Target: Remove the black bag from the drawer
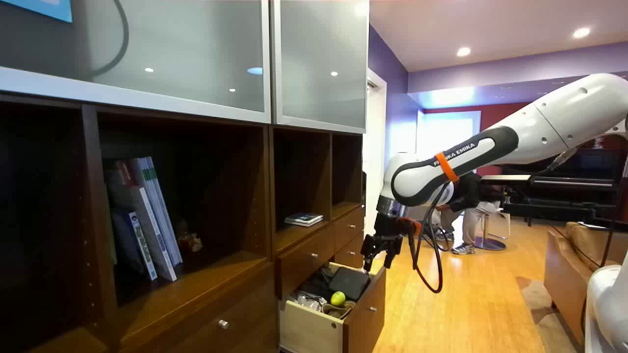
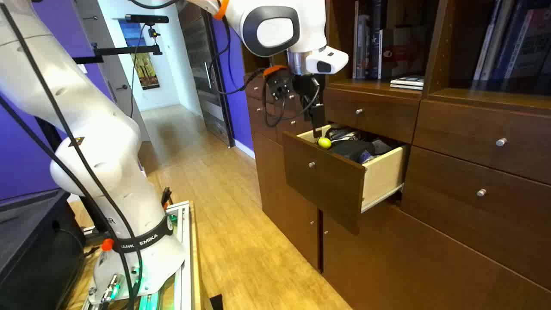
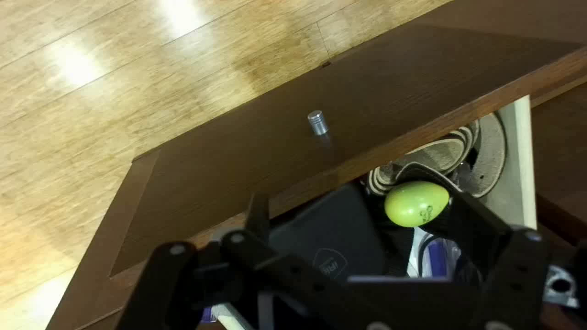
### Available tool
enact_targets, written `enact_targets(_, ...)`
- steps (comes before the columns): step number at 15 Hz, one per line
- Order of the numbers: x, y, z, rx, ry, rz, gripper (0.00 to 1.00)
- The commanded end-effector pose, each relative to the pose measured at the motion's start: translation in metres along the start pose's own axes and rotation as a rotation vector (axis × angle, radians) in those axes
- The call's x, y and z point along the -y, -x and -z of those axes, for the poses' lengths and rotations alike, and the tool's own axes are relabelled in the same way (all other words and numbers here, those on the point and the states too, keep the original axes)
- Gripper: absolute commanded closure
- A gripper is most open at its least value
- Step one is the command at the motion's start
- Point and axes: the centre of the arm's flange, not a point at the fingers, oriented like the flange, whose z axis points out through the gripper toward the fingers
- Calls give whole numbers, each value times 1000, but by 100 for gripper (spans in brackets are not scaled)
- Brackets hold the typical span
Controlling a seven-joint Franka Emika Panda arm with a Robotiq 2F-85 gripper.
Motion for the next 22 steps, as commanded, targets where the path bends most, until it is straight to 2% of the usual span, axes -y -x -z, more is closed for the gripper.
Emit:
enact_targets(1,0,0,0,0,0,0,0)
enact_targets(11,1,-4,-2,10,-18,14,0)
enact_targets(16,-5,-39,-7,-72,-82,261,0)
enact_targets(22,-25,-78,-17,-90,-215,474,0)
